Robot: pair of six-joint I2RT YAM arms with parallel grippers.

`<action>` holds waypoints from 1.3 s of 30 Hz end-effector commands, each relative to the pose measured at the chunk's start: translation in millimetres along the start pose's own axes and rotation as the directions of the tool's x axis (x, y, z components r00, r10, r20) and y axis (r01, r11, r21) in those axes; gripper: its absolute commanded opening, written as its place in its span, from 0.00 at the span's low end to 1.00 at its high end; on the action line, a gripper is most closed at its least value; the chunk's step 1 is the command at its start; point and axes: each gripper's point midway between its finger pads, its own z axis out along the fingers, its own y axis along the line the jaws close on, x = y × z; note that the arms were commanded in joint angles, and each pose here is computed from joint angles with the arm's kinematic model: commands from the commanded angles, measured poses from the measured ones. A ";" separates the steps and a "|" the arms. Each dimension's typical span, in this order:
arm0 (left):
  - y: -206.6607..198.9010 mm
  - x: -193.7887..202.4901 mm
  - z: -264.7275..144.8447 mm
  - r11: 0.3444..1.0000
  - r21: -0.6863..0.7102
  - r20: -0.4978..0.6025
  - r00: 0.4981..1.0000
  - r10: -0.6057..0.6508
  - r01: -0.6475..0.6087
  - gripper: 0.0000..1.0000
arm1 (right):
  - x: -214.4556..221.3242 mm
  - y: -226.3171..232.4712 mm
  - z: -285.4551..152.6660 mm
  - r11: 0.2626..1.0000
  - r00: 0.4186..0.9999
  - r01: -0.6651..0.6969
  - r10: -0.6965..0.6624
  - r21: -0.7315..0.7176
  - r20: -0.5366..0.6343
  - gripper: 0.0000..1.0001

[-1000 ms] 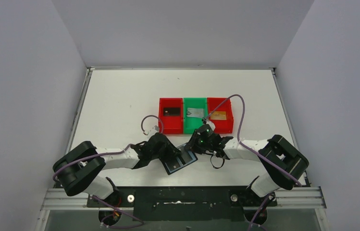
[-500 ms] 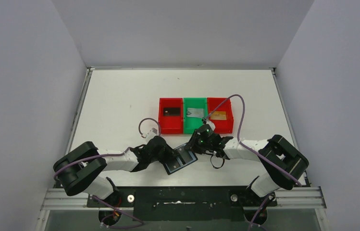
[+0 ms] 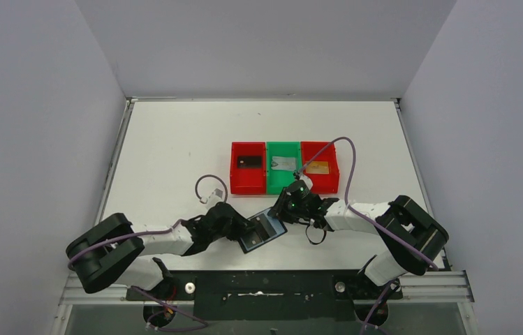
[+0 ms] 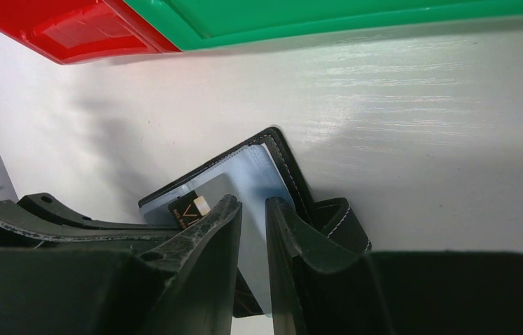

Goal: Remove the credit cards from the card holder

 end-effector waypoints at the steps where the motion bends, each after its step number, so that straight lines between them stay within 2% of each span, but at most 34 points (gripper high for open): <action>1: 8.1 -1.6 -13.2 1.000 -0.011 0.006 1.000 0.014 -0.013 0.00 | 22.7 -50.5 0.9 0.984 0.998 0.023 -0.012 0.175 -0.062 0.23; 5: 3.9 -3.5 -24.4 1.000 -0.004 0.005 1.000 0.019 -0.019 0.00 | 21.5 -49.2 1.1 0.985 0.998 0.020 -0.011 0.171 -0.058 0.23; 13: 21.4 3.6 -30.5 0.999 -0.035 -0.033 0.999 0.021 -0.022 0.00 | 18.2 -35.3 0.6 0.992 0.998 0.051 -0.046 0.116 -0.053 0.24; 18: 23.5 1.5 -35.1 0.997 -0.028 -0.025 0.998 0.065 -0.066 0.00 | 8.4 4.0 -11.0 0.988 0.988 0.152 -0.152 -0.020 0.003 0.28; 23: 21.0 -3.7 -41.4 0.995 -0.016 -0.003 0.995 0.097 -0.097 0.00 | 10.8 39.4 -20.4 0.955 0.959 0.282 -0.278 -0.094 0.051 0.32; 34: 25.4 -4.4 -48.1 0.994 0.022 0.004 0.994 0.107 -0.108 0.00 | 39.5 66.5 -6.0 0.912 0.927 0.352 -0.370 -0.210 -0.052 0.32; 39: 17.7 -6.2 -48.3 0.994 0.060 0.018 0.996 0.092 -0.093 0.00 | 48.5 51.2 7.0 0.929 0.924 0.340 -0.359 -0.146 -0.131 0.28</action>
